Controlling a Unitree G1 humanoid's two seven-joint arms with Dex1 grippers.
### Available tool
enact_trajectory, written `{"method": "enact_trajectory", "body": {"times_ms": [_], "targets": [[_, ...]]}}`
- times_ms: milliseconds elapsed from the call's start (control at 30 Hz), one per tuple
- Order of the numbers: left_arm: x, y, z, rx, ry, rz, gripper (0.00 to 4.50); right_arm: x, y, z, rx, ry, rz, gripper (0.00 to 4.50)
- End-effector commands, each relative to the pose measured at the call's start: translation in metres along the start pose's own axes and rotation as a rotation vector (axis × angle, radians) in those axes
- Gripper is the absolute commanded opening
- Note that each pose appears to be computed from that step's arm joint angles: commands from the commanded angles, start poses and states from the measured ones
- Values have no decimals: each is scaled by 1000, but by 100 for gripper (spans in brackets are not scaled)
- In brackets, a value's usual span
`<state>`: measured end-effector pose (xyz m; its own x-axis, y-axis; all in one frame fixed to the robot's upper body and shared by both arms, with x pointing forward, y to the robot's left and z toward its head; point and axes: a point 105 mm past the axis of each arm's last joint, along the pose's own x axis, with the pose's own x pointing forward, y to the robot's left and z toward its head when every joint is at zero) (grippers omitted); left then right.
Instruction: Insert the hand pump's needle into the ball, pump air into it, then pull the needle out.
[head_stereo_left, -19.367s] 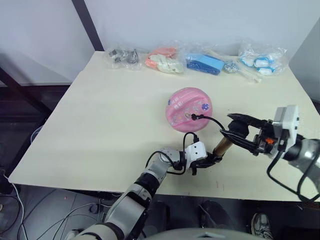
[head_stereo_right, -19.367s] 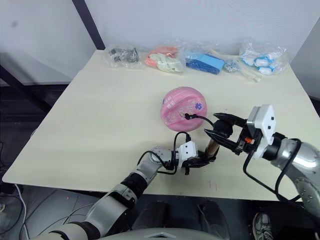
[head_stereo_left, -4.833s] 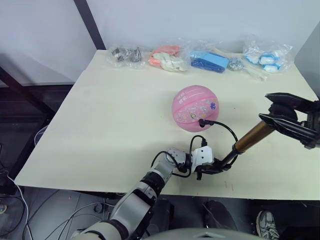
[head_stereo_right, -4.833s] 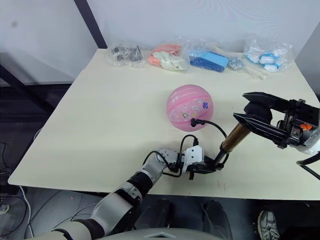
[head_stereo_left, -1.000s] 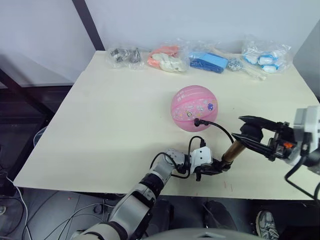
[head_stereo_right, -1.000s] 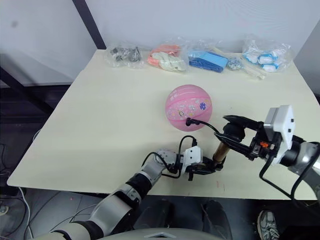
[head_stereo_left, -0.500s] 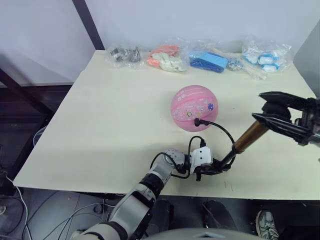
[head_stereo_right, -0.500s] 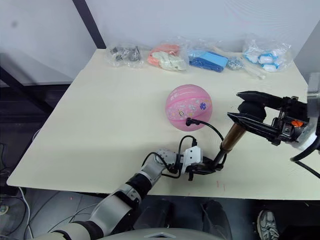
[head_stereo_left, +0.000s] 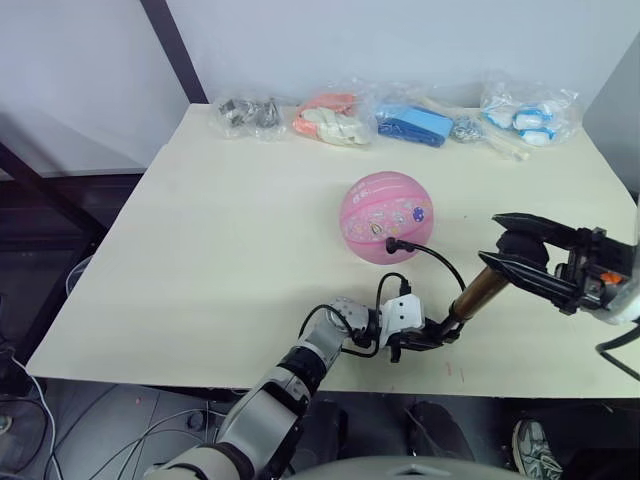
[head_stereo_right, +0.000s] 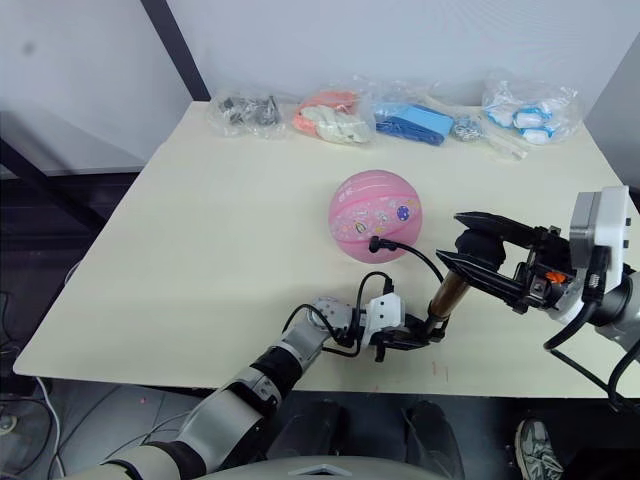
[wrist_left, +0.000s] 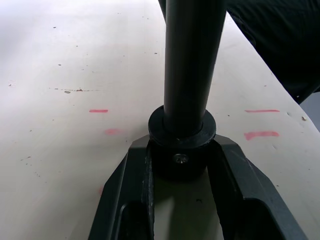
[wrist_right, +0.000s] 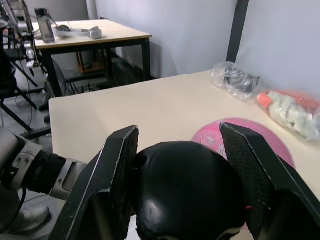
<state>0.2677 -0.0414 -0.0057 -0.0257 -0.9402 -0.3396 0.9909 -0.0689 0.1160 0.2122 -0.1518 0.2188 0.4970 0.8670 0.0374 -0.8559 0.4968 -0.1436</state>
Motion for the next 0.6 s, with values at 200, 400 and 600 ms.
{"method": "enact_trajectory", "body": {"times_ms": [200,400,600], "targets": [[-2,-10,-25,-102,69,-8,103,10,10,-58,31,76,-28,216],[-3,-9,-25,-96,72,-6,103,12,22,-84,45,106,-30,216],[-6,-10,-26,-89,74,-7,103,12,19,-79,36,79,-50,216]]}}
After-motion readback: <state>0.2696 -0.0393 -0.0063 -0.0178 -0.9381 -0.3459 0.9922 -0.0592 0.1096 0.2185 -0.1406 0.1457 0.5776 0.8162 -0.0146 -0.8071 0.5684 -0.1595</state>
